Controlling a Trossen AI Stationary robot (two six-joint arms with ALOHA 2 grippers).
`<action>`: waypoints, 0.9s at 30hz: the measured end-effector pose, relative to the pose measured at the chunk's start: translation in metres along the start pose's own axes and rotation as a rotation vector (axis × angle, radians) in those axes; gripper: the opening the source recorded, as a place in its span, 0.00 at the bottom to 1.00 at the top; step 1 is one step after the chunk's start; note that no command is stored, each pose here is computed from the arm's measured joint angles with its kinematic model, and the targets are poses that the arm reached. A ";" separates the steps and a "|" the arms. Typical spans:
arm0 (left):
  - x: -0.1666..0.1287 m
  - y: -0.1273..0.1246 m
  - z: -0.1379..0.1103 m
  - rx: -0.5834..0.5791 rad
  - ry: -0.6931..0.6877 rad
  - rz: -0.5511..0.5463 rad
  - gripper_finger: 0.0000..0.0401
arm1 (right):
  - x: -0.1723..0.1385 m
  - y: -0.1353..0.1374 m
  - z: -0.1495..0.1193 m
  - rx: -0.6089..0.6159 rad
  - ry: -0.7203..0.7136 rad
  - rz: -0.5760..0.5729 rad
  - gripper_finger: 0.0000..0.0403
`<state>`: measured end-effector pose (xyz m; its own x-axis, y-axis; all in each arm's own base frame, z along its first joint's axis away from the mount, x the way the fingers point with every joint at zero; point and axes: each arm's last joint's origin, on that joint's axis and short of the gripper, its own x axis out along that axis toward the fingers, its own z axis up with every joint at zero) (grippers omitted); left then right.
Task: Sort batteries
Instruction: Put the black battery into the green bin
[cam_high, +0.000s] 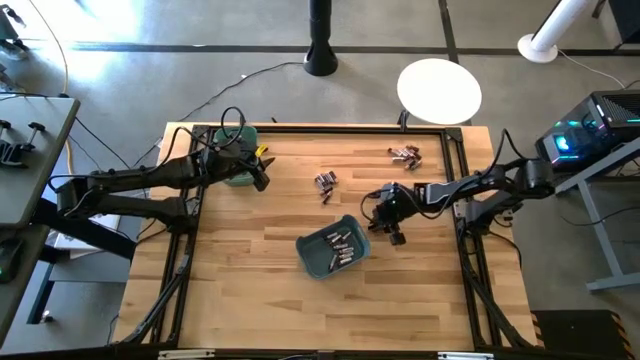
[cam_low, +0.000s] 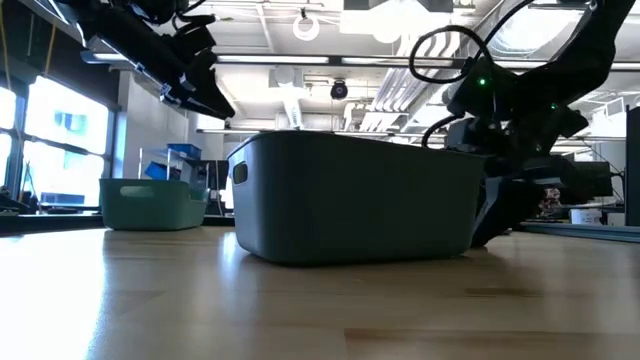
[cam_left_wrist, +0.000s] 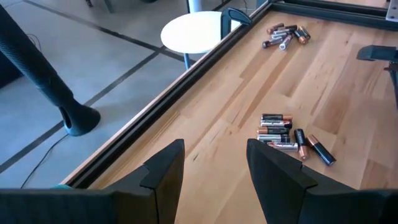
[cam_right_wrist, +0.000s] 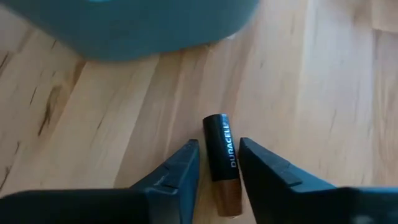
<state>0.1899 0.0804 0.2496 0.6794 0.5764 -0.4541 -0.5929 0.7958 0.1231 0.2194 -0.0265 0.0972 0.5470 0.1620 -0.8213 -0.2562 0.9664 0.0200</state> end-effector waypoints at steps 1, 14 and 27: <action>0.000 0.000 0.000 0.000 0.001 0.000 0.41 | 0.000 0.000 -0.002 0.027 0.004 -0.002 0.24; 0.000 0.000 -0.001 0.055 0.008 -0.018 0.41 | -0.006 0.012 -0.013 0.481 -0.132 -0.202 0.08; 0.019 -0.013 -0.013 0.134 -0.206 -0.171 0.41 | -0.068 -0.006 0.033 0.606 -0.767 -0.736 0.07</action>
<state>0.2048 0.0787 0.2279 0.8460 0.4466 -0.2912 -0.4092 0.8941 0.1822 0.2105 -0.0368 0.1719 0.7850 -0.5850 -0.2039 0.6133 0.7802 0.1228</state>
